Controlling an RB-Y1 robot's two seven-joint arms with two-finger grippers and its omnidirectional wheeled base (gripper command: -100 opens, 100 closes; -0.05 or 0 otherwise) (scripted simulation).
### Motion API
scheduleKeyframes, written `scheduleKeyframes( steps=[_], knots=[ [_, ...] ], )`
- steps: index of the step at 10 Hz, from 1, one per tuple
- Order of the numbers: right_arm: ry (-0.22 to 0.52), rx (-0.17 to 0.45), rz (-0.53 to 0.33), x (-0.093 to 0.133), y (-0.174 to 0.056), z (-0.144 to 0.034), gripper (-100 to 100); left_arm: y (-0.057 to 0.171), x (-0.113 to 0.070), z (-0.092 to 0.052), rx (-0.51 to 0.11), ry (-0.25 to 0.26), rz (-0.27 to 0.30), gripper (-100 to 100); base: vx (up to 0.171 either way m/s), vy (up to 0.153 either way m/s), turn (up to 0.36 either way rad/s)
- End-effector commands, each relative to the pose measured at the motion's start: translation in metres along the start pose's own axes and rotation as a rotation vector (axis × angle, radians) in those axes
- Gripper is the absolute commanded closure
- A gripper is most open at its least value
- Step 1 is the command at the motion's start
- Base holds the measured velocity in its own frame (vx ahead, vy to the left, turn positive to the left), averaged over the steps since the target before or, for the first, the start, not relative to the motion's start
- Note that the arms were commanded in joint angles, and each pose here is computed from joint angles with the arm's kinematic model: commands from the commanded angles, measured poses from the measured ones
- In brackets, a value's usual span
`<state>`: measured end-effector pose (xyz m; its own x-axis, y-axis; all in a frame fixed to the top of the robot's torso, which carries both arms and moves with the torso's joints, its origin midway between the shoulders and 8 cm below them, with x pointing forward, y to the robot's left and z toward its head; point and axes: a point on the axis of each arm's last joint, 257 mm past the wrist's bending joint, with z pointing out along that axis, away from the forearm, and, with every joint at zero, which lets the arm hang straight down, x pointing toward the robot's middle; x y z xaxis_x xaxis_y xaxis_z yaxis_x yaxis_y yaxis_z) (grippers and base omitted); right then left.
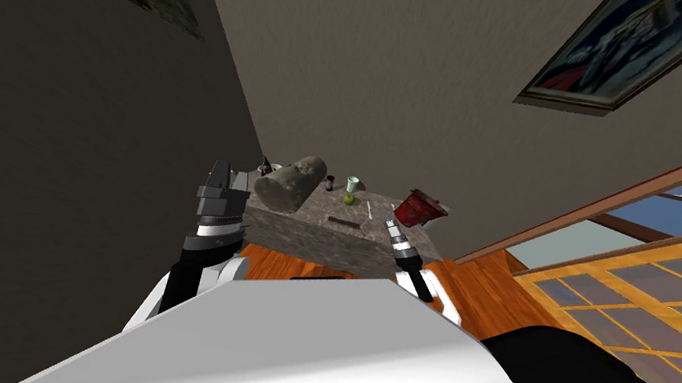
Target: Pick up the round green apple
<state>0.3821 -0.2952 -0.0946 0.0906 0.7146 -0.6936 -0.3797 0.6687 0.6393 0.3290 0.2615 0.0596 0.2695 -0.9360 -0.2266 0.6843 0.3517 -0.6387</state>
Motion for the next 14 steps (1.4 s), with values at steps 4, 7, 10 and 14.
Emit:
scheduleKeyframes(
  steps=[4,7,10,14],
  knots=[
    [0.157,0.060,-0.232,0.013,-0.052,-0.010,-100,0.000,0.000,0.000,0.000,0.000,0.000,0,0.025,0.046,0.152],
    [0.170,0.055,-0.247,0.013,-0.052,-0.010,-100,0.000,0.000,0.000,0.000,0.000,0.000,0,0.014,0.019,0.054],
    [0.220,0.067,-0.320,0.015,-0.068,-0.014,-100,0.000,0.000,0.000,0.000,0.000,0.000,0,0.007,0.009,0.026],
    [0.220,0.067,-0.320,0.015,-0.068,-0.014,-100,0.000,0.000,0.000,0.000,0.000,0.000,0,0.006,0.008,0.022]
  ],
)
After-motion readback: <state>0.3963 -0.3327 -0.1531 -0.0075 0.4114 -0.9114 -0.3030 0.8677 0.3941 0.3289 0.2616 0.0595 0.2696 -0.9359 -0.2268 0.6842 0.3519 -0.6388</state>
